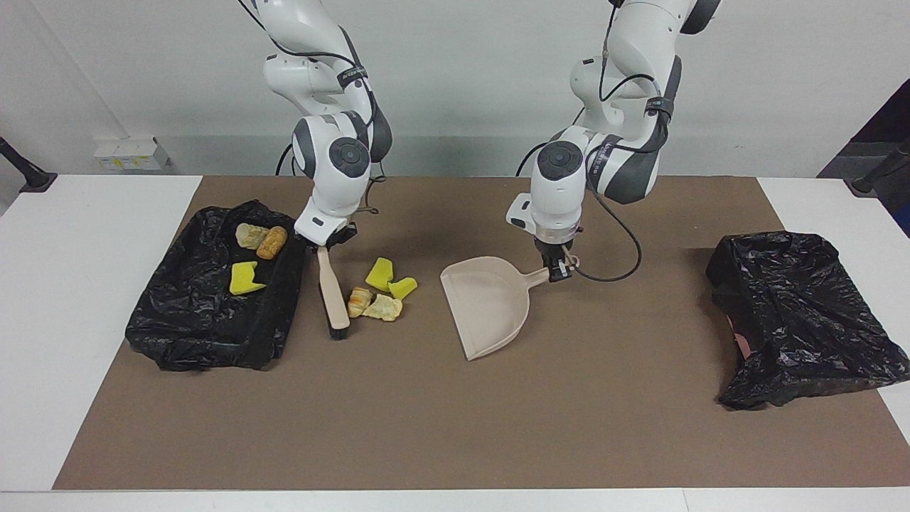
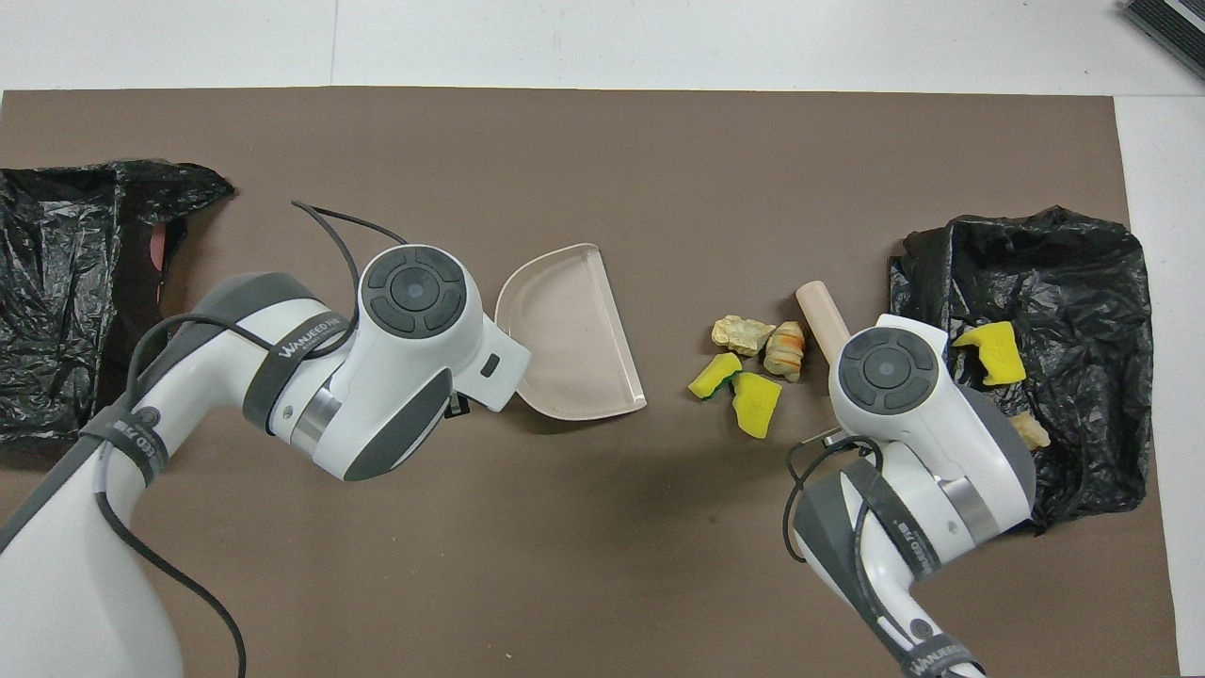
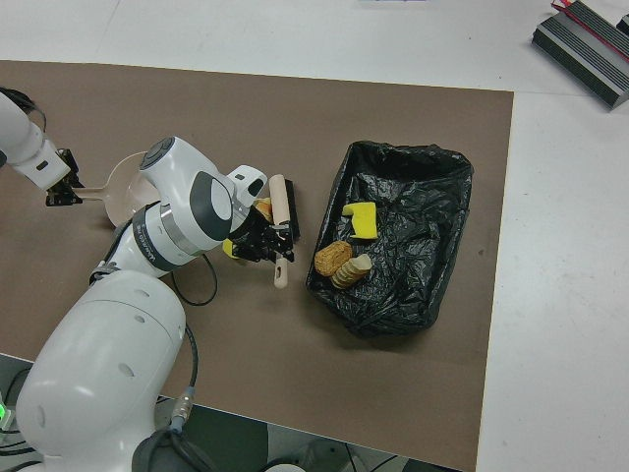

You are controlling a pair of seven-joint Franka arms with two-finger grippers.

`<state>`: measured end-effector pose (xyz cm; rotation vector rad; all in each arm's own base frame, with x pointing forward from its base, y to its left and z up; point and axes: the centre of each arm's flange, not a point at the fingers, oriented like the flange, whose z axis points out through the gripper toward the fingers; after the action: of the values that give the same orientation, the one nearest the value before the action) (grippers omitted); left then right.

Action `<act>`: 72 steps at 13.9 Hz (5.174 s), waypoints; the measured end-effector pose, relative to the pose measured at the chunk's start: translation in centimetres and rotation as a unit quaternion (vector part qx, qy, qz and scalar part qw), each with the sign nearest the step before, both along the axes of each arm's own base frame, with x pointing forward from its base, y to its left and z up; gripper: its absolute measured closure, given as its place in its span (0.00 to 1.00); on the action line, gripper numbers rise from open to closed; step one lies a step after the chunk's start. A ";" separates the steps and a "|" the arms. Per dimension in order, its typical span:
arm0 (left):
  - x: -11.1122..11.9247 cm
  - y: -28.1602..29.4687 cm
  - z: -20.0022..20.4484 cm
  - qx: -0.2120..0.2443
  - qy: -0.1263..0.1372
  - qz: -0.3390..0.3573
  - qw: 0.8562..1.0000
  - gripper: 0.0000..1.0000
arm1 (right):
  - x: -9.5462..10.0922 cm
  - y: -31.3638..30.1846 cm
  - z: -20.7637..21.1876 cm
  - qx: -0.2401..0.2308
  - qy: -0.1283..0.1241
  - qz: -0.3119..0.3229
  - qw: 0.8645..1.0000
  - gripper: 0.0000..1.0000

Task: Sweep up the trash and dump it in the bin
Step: 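Sweep the sponge and cork pieces into the dustpan with the right gripper, then carry the dustpan with the left gripper to the other black bag and tip it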

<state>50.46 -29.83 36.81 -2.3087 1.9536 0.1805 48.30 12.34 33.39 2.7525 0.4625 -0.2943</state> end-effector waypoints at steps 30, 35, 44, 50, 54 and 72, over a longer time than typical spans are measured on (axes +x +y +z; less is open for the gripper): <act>-3.9 0.5 -1.6 0.019 -0.002 -0.094 0.995 0.67 | -8.9 8.4 4.5 0.070 0.081 -0.123 0.987 0.74; -4.3 0.2 -1.5 0.022 0.003 -0.123 0.992 0.67 | -9.1 11.6 1.1 0.146 0.103 -0.152 0.972 0.74; -6.5 -0.5 -1.3 0.037 0.001 -0.134 0.990 0.67 | -8.4 19.7 1.9 0.243 0.105 -0.172 0.949 0.74; -4.7 1.8 -1.4 0.032 -0.003 -0.123 0.992 0.67 | -9.6 18.4 5.7 0.169 0.093 -0.111 0.975 0.74; -2.4 5.3 -1.0 0.022 0.001 -0.136 0.990 0.67 | -11.4 18.1 9.4 0.131 0.083 -0.115 0.981 0.74; 2.2 50.9 14.8 -0.143 -0.061 -0.060 0.986 0.67 | -19.2 27.9 0.5 0.170 0.063 -0.185 0.966 0.74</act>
<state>52.66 21.04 51.63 -2.2874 2.1679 -0.2629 29.08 40.22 33.90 3.1634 0.0204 -0.5252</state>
